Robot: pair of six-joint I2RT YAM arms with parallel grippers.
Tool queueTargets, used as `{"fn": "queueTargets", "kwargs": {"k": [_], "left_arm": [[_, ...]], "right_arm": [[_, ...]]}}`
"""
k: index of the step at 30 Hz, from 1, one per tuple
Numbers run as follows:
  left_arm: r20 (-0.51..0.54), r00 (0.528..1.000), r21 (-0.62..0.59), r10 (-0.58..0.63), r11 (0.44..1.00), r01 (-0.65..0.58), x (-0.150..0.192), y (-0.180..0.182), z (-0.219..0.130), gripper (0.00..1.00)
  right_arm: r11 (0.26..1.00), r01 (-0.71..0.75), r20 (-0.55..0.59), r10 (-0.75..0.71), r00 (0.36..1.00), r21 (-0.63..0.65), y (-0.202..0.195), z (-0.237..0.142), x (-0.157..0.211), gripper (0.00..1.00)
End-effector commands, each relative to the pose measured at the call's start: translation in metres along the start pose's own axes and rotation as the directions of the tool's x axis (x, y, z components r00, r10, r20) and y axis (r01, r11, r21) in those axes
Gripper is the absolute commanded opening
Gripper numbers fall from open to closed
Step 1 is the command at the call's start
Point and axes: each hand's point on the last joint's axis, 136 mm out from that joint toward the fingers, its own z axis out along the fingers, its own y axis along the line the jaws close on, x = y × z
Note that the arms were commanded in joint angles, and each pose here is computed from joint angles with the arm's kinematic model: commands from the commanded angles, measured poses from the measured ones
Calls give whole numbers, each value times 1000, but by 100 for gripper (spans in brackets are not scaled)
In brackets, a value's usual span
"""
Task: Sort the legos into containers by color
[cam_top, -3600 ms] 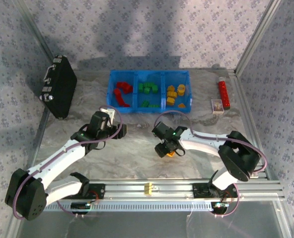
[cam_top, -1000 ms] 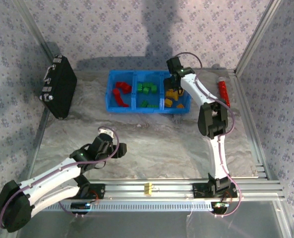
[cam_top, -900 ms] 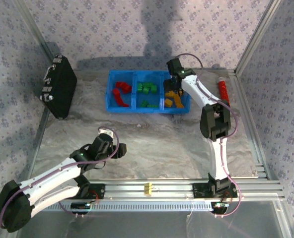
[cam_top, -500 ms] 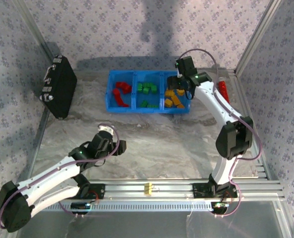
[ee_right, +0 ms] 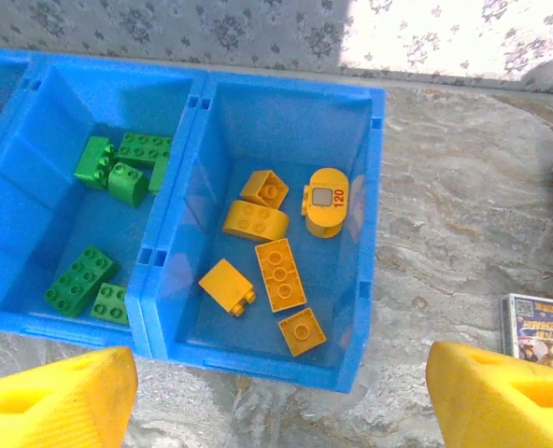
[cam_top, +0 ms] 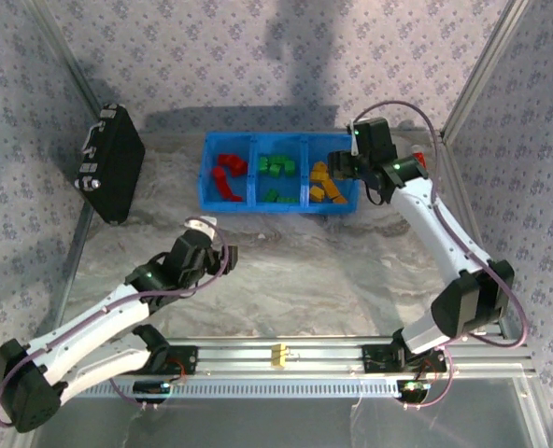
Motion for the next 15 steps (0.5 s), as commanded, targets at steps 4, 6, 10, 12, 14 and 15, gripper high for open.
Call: {"fn": "queueTargets", "kwargs": {"k": [4, 6, 10, 12, 14, 15], "left_arm": [[56, 997, -78, 58, 995, -54, -22, 9, -8, 81], [82, 994, -112, 72, 992, -62, -27, 16, -11, 82], [135, 984, -186, 114, 979, -87, -37, 29, -19, 84], [160, 976, -251, 148, 962, -105, -41, 40, -22, 85], [177, 968, -306, 177, 945, -117, -44, 49, -25, 85], [185, 964, -332, 190, 936, -121, -46, 53, -26, 85]], "right_arm": [[998, -40, 59, 38, 998, 41, -18, -16, 4, 84], [997, -54, 75, 50, 996, 56, -25, -22, 8, 84], [992, -86, 114, 75, 991, 92, -40, -31, 14, 85], [987, -96, 131, 79, 988, 129, -48, -35, 20, 85], [980, -106, 156, 80, 984, 167, -57, -41, 22, 85], [974, -108, 145, 80, 986, 197, -63, -38, 35, 85]]}}
